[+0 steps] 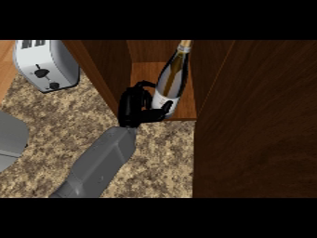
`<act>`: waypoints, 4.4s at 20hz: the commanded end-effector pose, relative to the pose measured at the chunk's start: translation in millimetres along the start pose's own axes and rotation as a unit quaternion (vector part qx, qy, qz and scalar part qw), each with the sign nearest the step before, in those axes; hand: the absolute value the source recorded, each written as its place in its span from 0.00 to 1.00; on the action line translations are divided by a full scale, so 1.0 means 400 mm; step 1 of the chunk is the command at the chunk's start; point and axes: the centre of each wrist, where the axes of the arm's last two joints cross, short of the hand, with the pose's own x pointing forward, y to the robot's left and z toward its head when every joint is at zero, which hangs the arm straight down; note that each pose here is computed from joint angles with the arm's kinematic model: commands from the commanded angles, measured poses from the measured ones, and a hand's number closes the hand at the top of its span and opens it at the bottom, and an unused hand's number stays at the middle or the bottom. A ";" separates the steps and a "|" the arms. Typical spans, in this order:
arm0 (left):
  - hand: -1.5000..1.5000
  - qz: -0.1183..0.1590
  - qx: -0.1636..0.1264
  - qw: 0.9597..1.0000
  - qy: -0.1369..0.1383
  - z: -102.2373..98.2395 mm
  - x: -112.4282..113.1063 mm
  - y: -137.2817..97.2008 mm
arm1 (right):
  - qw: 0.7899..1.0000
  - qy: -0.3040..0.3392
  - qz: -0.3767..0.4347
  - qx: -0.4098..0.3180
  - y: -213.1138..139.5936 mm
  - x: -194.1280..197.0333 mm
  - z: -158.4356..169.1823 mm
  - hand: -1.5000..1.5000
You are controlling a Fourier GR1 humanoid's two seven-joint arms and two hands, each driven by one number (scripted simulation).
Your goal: Pick up the wine, place it into the cabinet and close the cabinet
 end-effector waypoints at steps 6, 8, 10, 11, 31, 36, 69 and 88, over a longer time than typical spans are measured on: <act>1.00 0.022 0.006 1.000 -0.003 -0.057 0.024 -0.010 | 1.000 -0.002 -0.009 -0.003 0.004 0.009 -0.032 0.00; 1.00 0.019 0.006 1.000 -0.004 -0.090 0.044 -0.010 | 1.000 0.003 0.001 0.003 0.001 0.021 -0.002 0.00; 1.00 0.013 0.001 1.000 0.001 -0.071 0.041 -0.033 | 1.000 0.001 -0.004 0.007 0.024 -0.025 0.009 0.00; 1.00 0.019 0.004 1.000 0.005 -0.090 0.054 -0.038 | 1.000 0.000 -0.001 0.003 -0.007 -0.016 -0.016 0.00; 1.00 -0.011 0.089 0.996 -0.022 -0.095 0.025 0.043 | 1.000 -0.016 -0.002 0.009 0.000 -0.003 -0.032 0.00; 0.00 -0.012 0.072 0.995 -0.062 -0.047 -0.021 0.108 | 1.000 -0.009 0.002 0.001 0.023 -0.011 -0.012 0.00; 0.00 -0.002 -0.111 0.991 -0.078 0.249 0.304 0.038 | 1.000 -0.007 0.010 -0.001 0.029 -0.001 -0.019 0.00; 0.00 -0.025 -0.037 0.993 -0.108 0.474 0.432 0.178 | 0.965 0.081 0.038 0.246 0.090 0.078 0.046 1.00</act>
